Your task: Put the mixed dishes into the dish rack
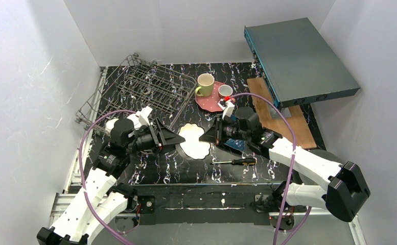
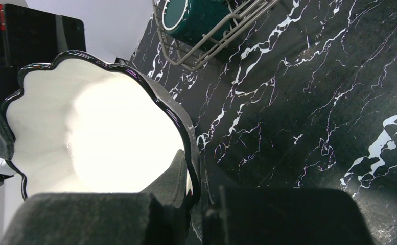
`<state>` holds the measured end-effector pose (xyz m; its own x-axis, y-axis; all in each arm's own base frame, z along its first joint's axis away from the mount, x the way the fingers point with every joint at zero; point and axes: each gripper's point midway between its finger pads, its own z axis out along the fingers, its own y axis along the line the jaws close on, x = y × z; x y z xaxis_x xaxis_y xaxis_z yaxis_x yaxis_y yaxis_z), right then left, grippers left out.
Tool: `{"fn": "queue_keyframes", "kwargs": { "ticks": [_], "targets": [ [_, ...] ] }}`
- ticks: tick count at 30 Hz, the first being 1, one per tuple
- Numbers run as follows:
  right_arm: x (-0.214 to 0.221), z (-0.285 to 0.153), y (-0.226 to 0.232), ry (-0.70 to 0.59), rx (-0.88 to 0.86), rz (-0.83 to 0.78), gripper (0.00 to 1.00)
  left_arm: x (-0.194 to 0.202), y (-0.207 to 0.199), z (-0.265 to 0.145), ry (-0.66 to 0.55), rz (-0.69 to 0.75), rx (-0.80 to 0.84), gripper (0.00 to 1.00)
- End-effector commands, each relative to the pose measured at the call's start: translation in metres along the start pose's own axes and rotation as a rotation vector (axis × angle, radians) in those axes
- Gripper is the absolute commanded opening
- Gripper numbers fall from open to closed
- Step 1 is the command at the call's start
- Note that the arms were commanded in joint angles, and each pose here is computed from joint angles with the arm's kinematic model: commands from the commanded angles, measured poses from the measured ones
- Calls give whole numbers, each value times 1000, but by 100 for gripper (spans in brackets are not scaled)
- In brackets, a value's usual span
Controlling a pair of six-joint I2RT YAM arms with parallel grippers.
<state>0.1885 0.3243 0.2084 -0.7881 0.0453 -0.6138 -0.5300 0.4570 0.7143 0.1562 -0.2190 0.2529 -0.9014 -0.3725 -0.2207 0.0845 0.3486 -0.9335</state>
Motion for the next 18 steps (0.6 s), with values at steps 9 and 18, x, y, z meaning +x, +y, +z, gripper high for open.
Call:
{"fn": "queue_keyframes", "kwargs": {
  "ticks": [9,18],
  "targets": [
    [-27,-3,31,-97,-133,-34,1,5,-19,-1,35,-7,59,48],
    [-28,0,28,-91,-116,-60,1,2,-17,1,29,0,36,4]
  ]
}}
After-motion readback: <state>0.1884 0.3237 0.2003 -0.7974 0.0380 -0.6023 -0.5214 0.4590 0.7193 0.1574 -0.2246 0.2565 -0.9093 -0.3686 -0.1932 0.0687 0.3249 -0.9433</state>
